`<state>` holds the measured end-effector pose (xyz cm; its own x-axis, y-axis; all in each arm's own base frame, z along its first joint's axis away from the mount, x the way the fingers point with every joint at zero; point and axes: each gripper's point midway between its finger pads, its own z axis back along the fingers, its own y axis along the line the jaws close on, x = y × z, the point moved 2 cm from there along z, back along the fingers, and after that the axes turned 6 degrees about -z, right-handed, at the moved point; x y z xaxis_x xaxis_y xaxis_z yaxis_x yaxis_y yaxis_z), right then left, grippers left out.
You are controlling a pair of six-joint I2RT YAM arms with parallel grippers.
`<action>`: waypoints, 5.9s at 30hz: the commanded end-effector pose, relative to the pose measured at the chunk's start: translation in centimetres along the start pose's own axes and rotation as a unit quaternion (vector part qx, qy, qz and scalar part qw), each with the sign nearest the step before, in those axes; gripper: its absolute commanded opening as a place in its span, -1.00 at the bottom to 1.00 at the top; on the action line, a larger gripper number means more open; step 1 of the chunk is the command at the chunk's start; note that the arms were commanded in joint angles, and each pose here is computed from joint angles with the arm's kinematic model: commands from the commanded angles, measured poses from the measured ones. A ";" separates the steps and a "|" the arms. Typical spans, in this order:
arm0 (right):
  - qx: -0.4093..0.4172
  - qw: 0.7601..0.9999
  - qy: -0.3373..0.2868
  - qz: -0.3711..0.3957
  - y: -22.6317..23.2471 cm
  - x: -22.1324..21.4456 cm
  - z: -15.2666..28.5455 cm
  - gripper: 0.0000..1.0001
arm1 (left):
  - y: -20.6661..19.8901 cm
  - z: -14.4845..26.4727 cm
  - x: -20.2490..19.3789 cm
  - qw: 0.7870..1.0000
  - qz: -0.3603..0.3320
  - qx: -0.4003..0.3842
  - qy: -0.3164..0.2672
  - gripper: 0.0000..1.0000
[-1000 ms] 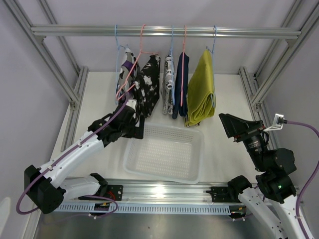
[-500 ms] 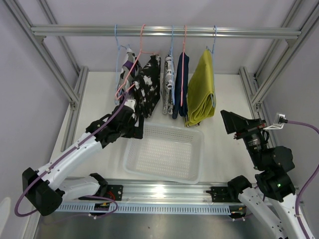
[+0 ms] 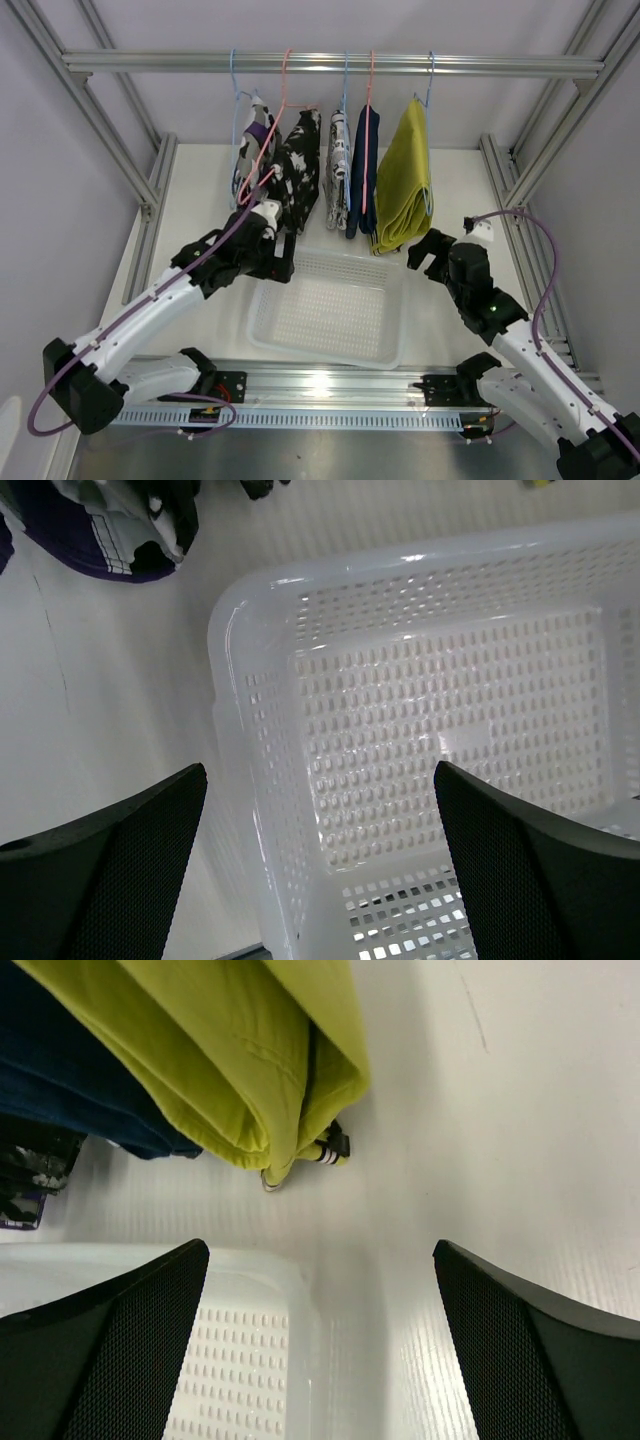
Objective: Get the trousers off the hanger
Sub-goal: Move the bin to the center of the board.
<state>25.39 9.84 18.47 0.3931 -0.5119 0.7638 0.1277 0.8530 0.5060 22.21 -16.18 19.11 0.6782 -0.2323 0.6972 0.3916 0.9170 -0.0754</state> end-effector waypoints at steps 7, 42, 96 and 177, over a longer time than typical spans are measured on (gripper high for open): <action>0.006 0.998 -0.066 -0.014 -1.1 3.4 1.0 0.99 | -0.4 -2.7 -3.8 0.989 -0.084 0.065 0.104 0.99; 0.040 0.987 0.155 -0.005 0.0 -5.1 -5.6 0.99 | -2.7 -1.0 -2.0 0.997 -0.040 0.029 0.056 0.99; 0.041 0.998 0.038 0.042 3.5 4.9 4.2 0.99 | -16.4 4.2 -10.0 0.862 -0.459 -0.209 0.058 0.99; -0.021 0.996 0.043 0.080 -0.2 6.0 8.2 0.99 | -18.0 -0.5 -15.6 0.829 -0.524 -0.120 0.152 -0.10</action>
<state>20.22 5.63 25.94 0.4984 -0.3661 0.7859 0.1187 0.9268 0.3564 3.18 -29.06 9.10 -0.0499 -0.9700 0.2378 0.9706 0.0089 0.2403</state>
